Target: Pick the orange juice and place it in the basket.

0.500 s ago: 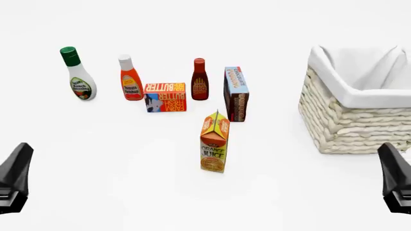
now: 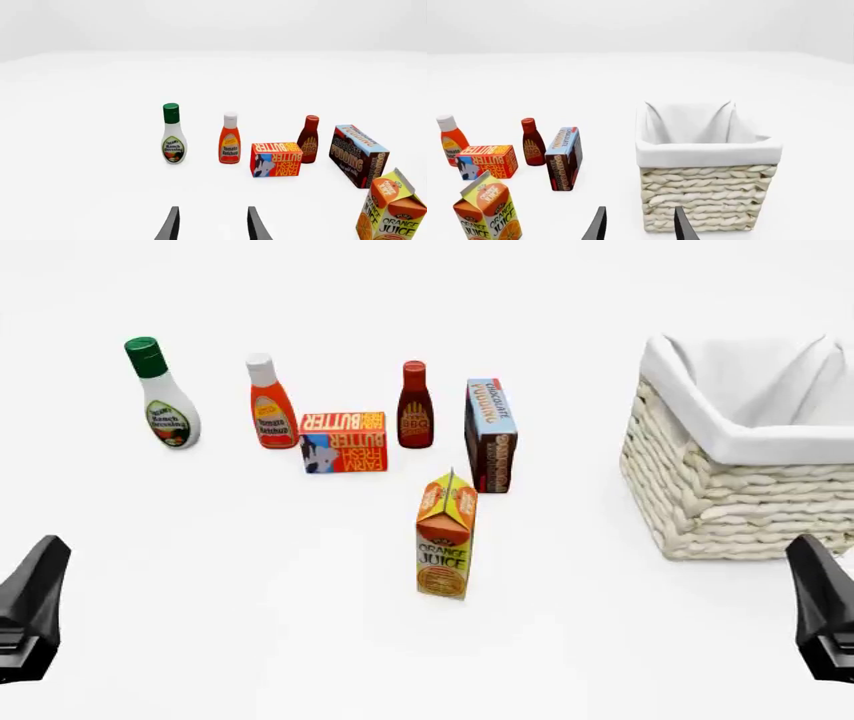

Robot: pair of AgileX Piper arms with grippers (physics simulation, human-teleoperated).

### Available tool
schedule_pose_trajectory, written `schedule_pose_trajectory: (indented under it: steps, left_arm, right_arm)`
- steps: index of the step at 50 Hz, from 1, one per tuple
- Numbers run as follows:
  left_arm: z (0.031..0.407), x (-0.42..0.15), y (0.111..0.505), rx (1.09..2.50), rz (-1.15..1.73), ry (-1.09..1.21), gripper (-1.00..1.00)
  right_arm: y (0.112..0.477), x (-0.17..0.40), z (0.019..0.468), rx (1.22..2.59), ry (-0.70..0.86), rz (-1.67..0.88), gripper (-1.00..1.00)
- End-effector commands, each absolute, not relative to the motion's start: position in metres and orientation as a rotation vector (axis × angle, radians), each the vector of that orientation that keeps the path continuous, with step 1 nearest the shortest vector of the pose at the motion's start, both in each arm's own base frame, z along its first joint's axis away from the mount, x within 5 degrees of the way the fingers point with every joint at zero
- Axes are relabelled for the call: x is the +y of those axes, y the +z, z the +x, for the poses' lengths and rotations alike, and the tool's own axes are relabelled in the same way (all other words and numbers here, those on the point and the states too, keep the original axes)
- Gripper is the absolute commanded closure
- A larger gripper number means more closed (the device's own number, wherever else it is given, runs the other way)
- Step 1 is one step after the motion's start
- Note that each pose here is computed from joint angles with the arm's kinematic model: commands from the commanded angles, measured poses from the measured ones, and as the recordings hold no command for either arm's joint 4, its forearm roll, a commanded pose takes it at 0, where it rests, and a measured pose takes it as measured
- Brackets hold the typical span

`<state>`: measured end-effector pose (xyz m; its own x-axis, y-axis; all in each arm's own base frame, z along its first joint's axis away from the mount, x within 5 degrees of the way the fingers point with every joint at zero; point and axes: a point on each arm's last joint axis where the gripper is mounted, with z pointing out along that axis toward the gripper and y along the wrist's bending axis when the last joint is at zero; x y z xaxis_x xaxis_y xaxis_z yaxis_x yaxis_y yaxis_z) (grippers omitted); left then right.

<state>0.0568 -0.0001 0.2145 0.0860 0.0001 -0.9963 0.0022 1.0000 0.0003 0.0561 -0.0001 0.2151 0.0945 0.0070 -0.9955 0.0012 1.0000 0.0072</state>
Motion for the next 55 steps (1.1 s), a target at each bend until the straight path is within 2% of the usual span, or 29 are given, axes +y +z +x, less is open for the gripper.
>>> schedule_pose_trajectory:
  steps: [1,12,17,24,26,31,55]
  left_arm:
    - [0.057,0.000,0.215,1.484,0.003,-0.002,-1.00]
    - [0.057,0.000,0.215,1.484,0.003,-0.002,-1.00]
    - [0.057,0.000,0.215,1.484,0.003,-0.002,-1.00]
    - [0.057,0.000,0.215,1.484,0.003,-0.002,-1.00]
    - [0.057,0.000,0.215,1.484,0.003,-0.002,-1.00]
    - [0.057,0.000,0.214,1.484,0.003,-0.002,-1.00]
    - [0.057,0.000,0.214,1.485,0.002,-0.002,-1.00]
  right_arm:
    - [0.217,0.000,0.056,1.473,0.002,0.001,-1.00]
    - [0.240,0.001,0.051,1.443,0.019,-0.002,-1.00]
    - [0.259,0.002,0.045,1.423,0.129,0.037,-1.00]
    - [0.272,0.004,0.049,1.492,0.157,0.013,-1.00]
    - [0.276,0.006,0.052,1.505,0.213,0.019,-1.00]
    - [0.288,0.007,0.055,1.542,0.196,0.009,-1.00]
    - [0.311,0.011,0.064,1.664,0.315,0.060,-1.00]
